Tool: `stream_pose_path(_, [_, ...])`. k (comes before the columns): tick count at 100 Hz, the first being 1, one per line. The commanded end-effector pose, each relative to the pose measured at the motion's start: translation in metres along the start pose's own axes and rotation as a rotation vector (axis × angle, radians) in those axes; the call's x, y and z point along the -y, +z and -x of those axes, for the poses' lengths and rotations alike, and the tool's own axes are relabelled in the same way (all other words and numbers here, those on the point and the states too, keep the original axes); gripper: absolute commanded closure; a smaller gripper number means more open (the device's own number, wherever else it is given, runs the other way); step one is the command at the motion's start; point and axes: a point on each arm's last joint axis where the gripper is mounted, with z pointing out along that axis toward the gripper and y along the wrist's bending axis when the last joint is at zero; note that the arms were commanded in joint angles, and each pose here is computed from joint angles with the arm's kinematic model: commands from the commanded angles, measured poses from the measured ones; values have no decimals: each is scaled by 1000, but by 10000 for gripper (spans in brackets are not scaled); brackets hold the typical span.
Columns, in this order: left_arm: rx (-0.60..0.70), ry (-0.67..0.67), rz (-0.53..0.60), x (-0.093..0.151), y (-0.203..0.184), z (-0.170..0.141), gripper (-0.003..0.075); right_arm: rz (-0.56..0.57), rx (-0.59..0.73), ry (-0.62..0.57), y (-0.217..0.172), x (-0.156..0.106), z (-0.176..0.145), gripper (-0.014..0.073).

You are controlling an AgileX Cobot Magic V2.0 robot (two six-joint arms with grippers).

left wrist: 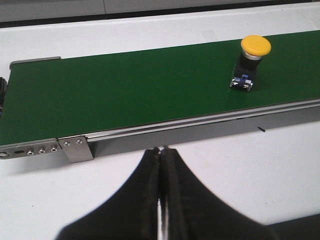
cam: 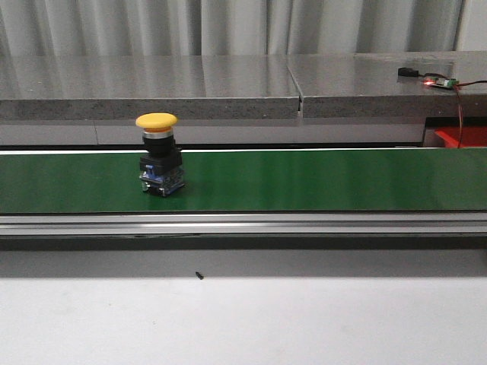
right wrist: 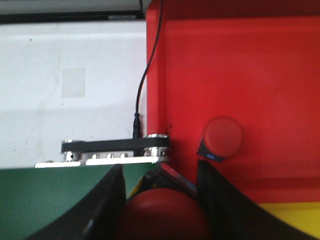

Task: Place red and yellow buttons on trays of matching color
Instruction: 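Lower the red button into the red tray and open the right gripper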

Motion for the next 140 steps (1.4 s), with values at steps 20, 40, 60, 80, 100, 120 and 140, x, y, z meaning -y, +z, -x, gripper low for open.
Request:
stream_pose_path(20, [82,-12,-13,1,-5,12,739,-10,134,21,27,11,48,413])
stream_pose_path(40, [82,-12,-13,1,-5,12,739,-11,122,26,72,17,58,413])
stream_pose_path(60, [82,-12,-13,1,-5,12,739,-4,76,35,107,21,60,413])
stream_pose_path(80, [82,-12,-13,1,-5,12,739,0,39,39,128,23,53,413])
stream_pose_path(100, [82,-12,-13,1,-5,12,739,4,8,41,138,23,48,391])
stream_pose_path(120, [82,-12,-13,1,-5,12,739,3,21,39,134,23,51,84])
stream_pose_path(140, [82,-12,-13,1,-5,12,739,10,47,45,119,21,58,27])
